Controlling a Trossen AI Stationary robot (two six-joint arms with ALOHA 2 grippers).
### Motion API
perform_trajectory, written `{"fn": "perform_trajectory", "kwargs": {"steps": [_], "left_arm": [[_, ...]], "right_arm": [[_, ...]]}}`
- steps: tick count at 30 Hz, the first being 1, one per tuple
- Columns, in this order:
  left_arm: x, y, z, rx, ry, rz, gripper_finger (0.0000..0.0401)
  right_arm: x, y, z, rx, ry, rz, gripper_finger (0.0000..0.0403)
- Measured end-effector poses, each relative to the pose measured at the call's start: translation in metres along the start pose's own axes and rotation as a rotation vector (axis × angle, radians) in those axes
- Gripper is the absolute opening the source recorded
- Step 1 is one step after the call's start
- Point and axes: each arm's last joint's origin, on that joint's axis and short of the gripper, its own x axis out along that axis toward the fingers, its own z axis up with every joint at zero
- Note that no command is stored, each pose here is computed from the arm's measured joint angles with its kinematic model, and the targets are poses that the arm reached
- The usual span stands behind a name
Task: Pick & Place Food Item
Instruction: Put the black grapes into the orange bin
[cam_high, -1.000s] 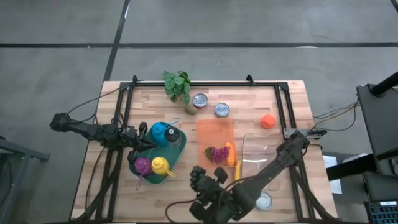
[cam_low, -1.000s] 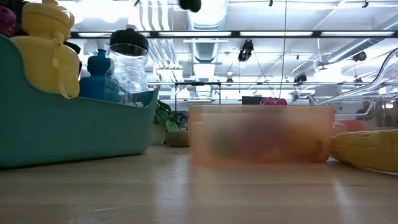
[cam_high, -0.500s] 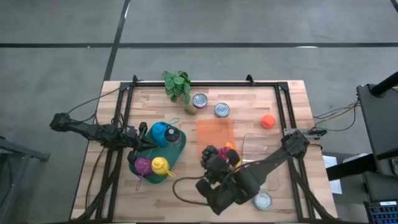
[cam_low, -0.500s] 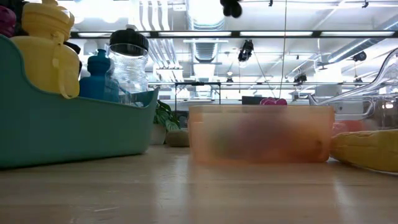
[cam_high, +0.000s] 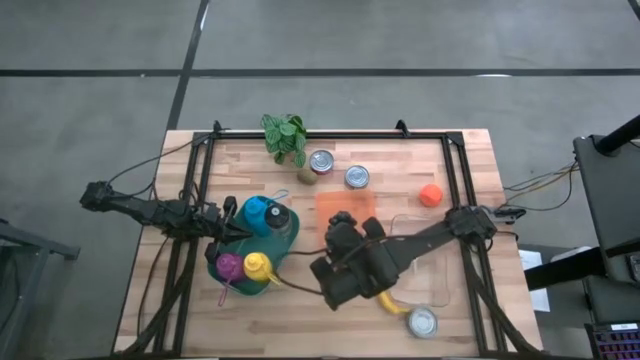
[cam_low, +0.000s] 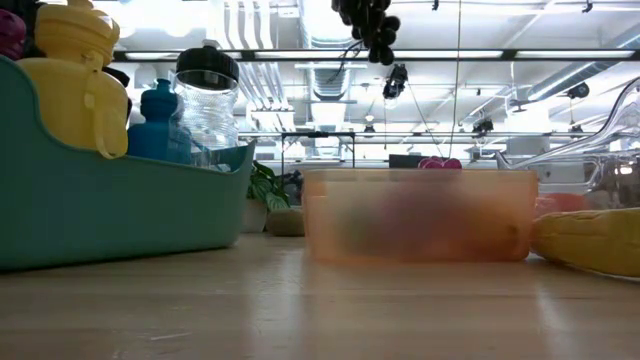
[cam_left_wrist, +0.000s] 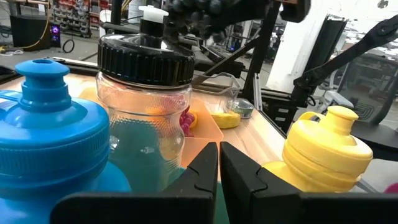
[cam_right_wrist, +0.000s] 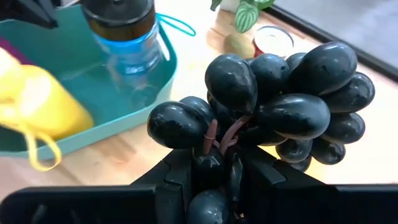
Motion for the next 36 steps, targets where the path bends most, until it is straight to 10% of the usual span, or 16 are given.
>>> {"fn": "perform_trajectory", "kwargs": {"steps": [22,36], "left_arm": [[0.000,0.000,0.000,0.000,0.000,0.000,0.0022],[0.000,0.000,0.000,0.000,0.000,0.000,0.0022]], "right_arm": [[-0.062,-0.068,0.096,-0.418,-0.202,0.304,0.0086],[-0.019,-0.122,0.097,-0.510,-0.143,0.543,0.0086]]}}
